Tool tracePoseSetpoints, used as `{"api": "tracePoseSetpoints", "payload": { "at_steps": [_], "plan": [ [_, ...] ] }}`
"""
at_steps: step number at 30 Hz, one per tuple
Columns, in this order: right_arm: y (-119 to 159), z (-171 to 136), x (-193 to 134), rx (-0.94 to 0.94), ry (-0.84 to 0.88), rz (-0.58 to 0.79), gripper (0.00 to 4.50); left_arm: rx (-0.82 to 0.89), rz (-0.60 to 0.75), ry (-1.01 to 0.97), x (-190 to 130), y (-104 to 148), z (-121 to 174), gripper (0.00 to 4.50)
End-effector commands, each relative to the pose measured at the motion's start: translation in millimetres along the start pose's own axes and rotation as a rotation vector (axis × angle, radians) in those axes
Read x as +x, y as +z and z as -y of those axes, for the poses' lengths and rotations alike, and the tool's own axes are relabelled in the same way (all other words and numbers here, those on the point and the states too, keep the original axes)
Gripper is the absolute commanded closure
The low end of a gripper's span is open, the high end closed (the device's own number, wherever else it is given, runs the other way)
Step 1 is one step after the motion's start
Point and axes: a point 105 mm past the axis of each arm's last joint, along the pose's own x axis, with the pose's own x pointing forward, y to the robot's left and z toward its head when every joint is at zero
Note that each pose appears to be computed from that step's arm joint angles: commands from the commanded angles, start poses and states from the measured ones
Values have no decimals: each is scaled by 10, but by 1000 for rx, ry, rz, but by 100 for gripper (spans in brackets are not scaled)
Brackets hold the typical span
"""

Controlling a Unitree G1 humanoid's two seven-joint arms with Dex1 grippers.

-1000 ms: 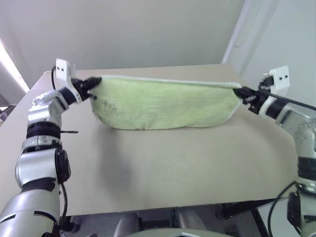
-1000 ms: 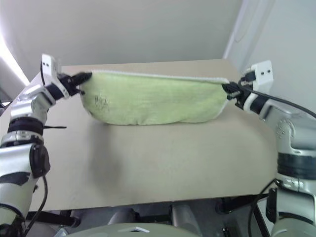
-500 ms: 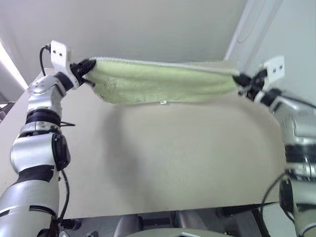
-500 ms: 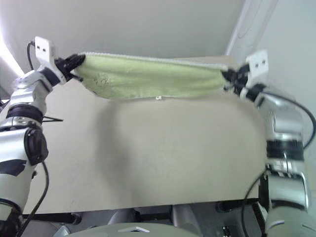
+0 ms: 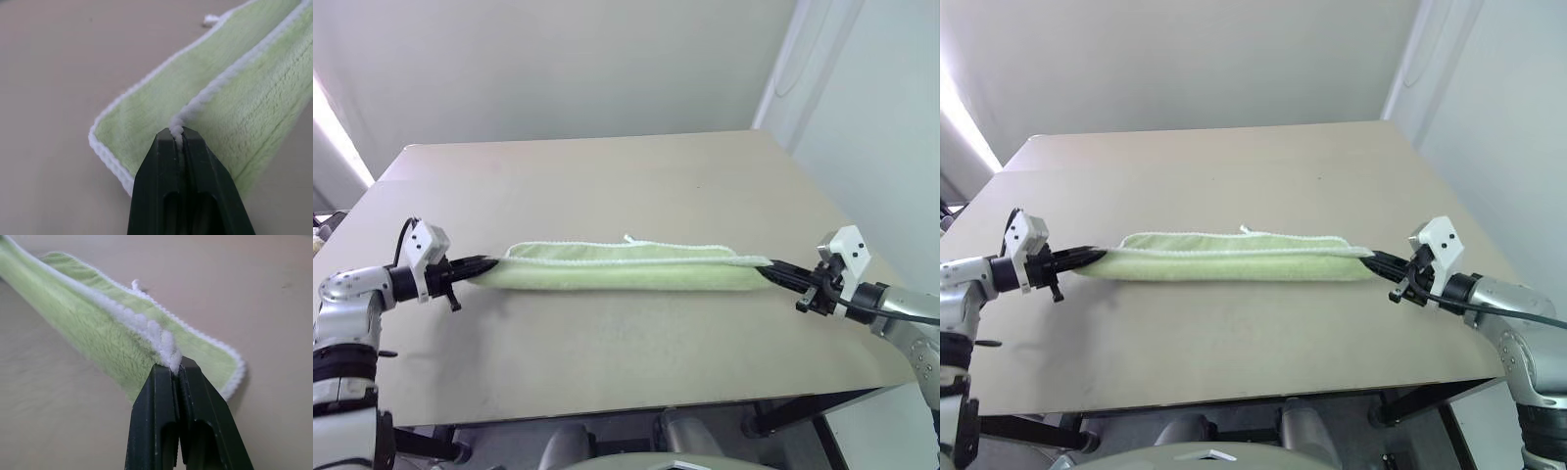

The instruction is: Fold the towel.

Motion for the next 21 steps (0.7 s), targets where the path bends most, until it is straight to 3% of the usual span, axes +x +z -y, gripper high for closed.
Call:
{"api": "tracePoseSetpoints", "payload": {
  "at_steps": [1,9,21],
  "plan": [
    [105,-106,-89,-38,34,11,445,38,30,42,-185,200,-3,450],
    [-111,-324,-203,-12,112,-77,445,-20,-26,64,-393,87,101,450],
    [-29,98,99,-30,-22,-40,445,-47,30,207,-13,81,-243,450]
  ]
}}
